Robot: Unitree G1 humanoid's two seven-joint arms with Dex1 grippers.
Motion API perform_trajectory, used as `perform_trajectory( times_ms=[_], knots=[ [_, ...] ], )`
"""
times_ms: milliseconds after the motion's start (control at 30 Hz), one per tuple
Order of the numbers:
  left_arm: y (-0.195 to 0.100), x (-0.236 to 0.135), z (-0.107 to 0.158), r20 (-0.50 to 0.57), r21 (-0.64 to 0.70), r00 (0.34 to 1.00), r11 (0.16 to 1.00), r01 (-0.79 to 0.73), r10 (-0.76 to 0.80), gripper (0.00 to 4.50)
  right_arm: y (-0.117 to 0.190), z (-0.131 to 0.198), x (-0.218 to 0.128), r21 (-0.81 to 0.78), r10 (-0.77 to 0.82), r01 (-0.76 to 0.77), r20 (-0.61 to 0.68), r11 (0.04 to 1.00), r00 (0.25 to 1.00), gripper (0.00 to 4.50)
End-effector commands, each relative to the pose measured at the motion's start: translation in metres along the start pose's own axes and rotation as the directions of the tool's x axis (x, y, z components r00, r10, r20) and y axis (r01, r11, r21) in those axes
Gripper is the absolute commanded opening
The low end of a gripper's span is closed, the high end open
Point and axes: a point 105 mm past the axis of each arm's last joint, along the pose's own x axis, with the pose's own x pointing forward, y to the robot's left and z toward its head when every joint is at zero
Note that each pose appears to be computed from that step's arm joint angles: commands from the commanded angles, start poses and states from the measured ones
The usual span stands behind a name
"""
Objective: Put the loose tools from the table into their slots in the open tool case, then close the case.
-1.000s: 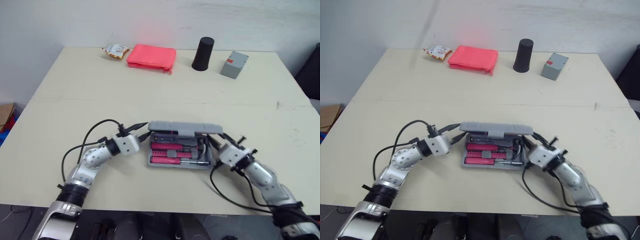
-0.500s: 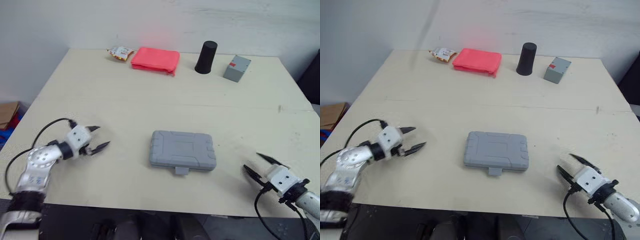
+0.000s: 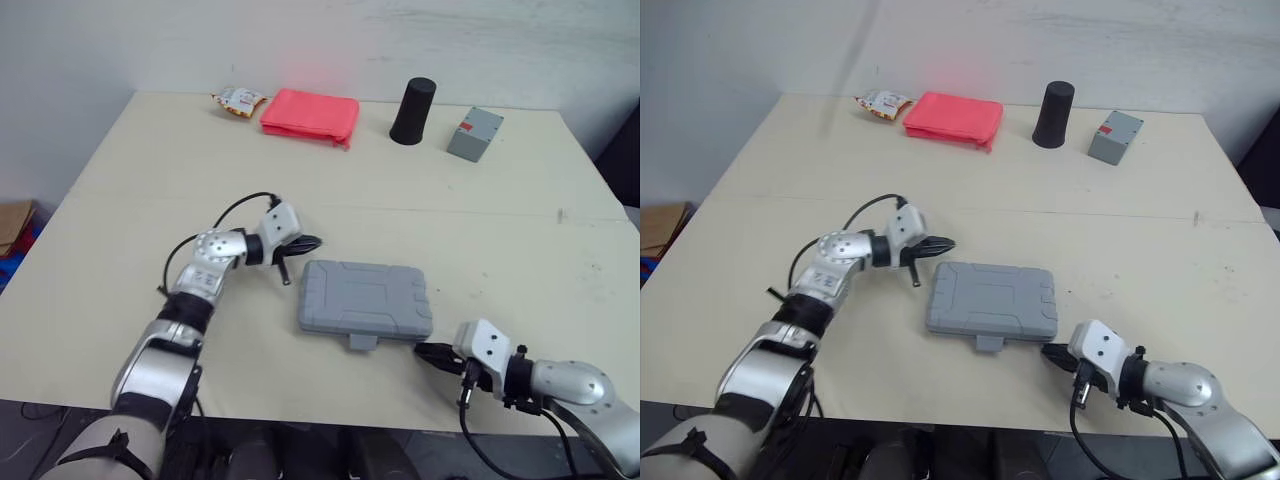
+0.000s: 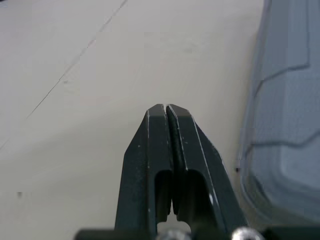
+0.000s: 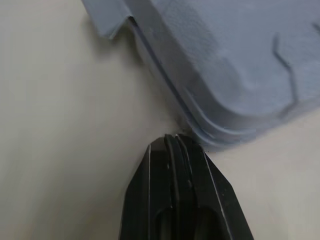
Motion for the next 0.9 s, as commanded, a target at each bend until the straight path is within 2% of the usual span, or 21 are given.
perform_trajectory(
  times_ms=[33,167,367,600,767,900],
  knots=[
    [-0.006,0.003,-0.004,-0.027,0.035,0.996,0.996,0.08,-0.079,0.02,-0.002,-0.004,0.007,-0.007,0.014,-0.014,-0.023,1.0,1.0,0.0],
    [-0.019,-0.003,-0.008,-0.024,0.037,0.983,0.982,0.184,-0.184,0.02,-0.031,0.001,0.012,-0.084,-0.078,0.077,-0.009,0.994,0.997,0.0],
    [-0.037,-0.032,-0.025,-0.026,0.019,0.97,0.97,0.243,-0.242,0.02,-0.069,0.007,0.017,-0.136,-0.186,0.189,0.038,0.972,0.982,0.0],
    [-0.052,-0.046,-0.015,0.071,-0.056,0.989,0.989,0.137,-0.133,0.02,-0.094,0.01,0.029,-0.178,-0.284,0.299,0.106,0.937,0.953,0.0],
    [-0.068,-0.053,-0.005,0.152,-0.114,0.983,0.986,0.118,-0.101,0.02,-0.104,0.008,0.022,-0.174,-0.334,0.354,0.133,0.919,0.933,0.0],
    [-0.05,-0.071,-0.009,0.128,-0.134,0.992,0.99,0.041,-0.024,0.02,-0.106,0.004,-0.002,-0.167,-0.379,0.399,0.137,0.902,0.915,0.0]
  ],
)
